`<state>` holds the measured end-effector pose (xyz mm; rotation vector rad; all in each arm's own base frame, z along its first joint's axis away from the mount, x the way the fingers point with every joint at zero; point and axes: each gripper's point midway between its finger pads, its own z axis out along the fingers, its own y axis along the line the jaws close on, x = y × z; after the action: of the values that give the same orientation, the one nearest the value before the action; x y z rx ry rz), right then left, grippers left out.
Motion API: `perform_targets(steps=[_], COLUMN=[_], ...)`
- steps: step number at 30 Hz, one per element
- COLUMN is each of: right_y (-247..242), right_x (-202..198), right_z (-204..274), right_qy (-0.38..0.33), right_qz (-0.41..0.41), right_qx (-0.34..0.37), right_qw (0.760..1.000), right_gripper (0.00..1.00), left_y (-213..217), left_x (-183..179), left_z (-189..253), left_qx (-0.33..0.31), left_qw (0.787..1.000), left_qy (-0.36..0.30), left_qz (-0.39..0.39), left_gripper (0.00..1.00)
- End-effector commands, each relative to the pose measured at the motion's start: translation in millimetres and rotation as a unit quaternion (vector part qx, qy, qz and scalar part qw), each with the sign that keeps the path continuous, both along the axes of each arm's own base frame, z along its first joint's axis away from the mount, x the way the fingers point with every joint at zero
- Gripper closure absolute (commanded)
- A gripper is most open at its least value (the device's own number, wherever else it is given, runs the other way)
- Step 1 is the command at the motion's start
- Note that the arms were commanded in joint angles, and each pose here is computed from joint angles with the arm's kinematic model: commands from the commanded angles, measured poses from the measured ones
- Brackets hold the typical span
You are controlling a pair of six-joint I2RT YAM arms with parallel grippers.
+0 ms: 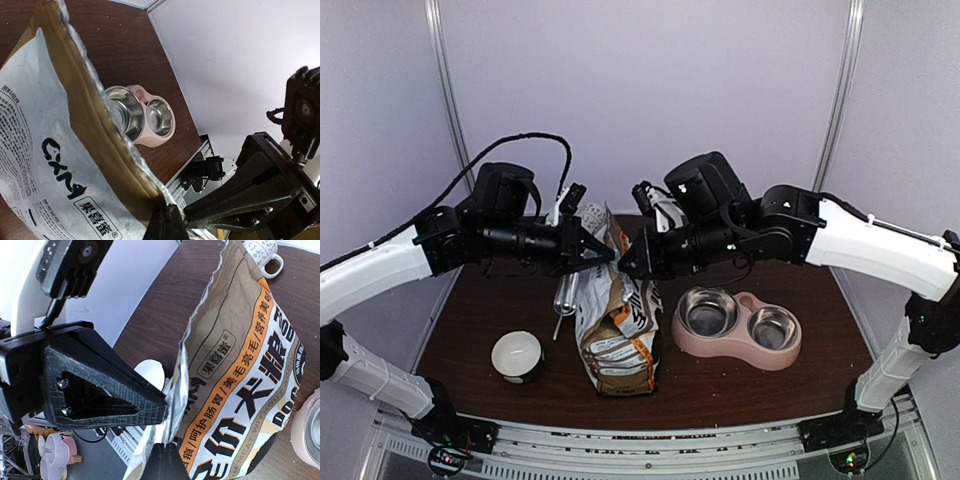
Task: Serve the pet food
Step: Open the seal of the pet food bag.
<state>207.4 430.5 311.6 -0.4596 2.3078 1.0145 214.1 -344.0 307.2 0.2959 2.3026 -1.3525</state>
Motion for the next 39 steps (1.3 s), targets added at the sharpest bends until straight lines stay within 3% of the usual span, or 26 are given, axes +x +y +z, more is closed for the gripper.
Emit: perform_targets(steps=[1,9,15,19,26,34,35,39], right_y=[-15,-7,8,15,27,51,49,26], right_x=[26,24,17,14,3,-22,-22,-12], right_z=[-19,-19,-5,-3,13,38,41,61], right_qy=[-0.024,-0.026,-0.034,-0.030,-0.027,-0.029,-0.035,-0.086], right_qz=[-0.059,-0.048,-0.018,-0.006,0.033,0.117,0.118,0.089], right_qx=[-0.057,-0.049,0.002,0.012,0.059,0.133,0.135,0.119], right_qw=[0.996,0.997,0.999,0.999,0.997,0.984,0.983,0.985], right_gripper=[1.00,1.00,1.00,1.00,1.00,1.00,0.98,0.64], left_y=[7,9,8,9,18,43,46,57], left_x=[0,0,1,1,2,8,11,22], left_z=[3,2,6,7,4,15,18,33], left_qx=[0.005,0.009,0.004,0.002,0.020,0.037,0.036,0.033], left_qw=[1.000,1.000,1.000,1.000,0.999,0.996,0.996,0.993], left_qy=[-0.018,-0.022,-0.026,-0.029,-0.025,-0.051,-0.056,-0.081], left_qz=[0.007,0.009,0.009,0.012,0.028,0.061,0.067,0.078], left_gripper=[1.00,1.00,0.99,0.76,0.71,0.46,0.42,0.33])
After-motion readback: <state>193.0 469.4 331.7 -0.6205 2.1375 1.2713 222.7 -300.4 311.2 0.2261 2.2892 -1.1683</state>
